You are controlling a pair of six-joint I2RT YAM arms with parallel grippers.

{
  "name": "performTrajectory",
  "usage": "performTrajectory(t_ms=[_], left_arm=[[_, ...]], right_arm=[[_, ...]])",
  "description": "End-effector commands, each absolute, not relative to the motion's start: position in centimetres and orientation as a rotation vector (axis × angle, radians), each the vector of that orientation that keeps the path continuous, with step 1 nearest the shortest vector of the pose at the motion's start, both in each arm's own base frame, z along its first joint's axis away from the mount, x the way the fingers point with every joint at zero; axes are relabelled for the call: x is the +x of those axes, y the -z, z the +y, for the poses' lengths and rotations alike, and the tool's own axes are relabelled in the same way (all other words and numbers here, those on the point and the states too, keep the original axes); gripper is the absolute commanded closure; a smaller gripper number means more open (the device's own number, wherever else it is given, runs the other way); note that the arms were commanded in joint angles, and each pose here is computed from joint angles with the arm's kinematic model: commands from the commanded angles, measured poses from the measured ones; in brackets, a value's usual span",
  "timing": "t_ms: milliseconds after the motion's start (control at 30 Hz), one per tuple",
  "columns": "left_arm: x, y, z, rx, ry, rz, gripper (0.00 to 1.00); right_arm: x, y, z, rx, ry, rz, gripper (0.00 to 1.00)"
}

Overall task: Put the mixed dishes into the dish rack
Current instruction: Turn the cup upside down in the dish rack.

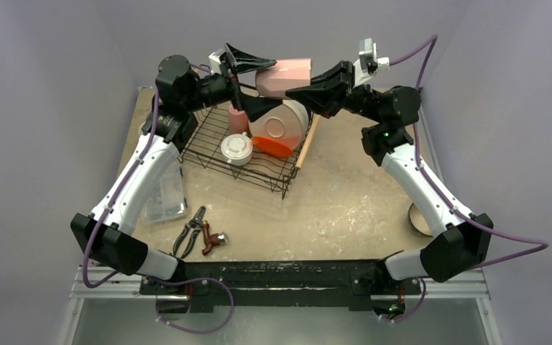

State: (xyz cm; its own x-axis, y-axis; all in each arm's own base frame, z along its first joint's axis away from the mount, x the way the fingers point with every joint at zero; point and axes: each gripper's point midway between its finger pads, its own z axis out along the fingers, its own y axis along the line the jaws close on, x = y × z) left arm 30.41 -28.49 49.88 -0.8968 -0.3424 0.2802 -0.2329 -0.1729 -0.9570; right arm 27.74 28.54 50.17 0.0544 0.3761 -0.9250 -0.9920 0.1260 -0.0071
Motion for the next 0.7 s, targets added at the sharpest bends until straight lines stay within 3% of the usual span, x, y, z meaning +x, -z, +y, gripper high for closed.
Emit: performTrajectory(t_ms=[0,267,367,533,667], left_arm=[[29.2,-53.8,-28.2,-0.465,2.296,1.822,0.08],[28.8,-51.8,-29.0,-0.505,2.266,1.953,0.06],[28.6,-52.1,-29.0,-0.488,2.265,1.947,0.07],[28.8,-52.9,-29.1,-0.438,2.275,1.916,0.15],[28.8,-53.8,-29.0,-0.395,2.289,1.867,0.12]], right_arm=[[23.0,-53.4,27.9,-0.923,-1.31,0.766,1.0],[22.8,-54.4,27.9,-0.942,-1.291,0.725,1.0],[22.7,-54.6,28.0,-0.951,-1.29,0.722,1.0],[23.3,-53.2,28.3,-0.951,-1.308,0.765,1.0],[23.7,-52.5,28.4,-0.934,-1.317,0.791,1.0]])
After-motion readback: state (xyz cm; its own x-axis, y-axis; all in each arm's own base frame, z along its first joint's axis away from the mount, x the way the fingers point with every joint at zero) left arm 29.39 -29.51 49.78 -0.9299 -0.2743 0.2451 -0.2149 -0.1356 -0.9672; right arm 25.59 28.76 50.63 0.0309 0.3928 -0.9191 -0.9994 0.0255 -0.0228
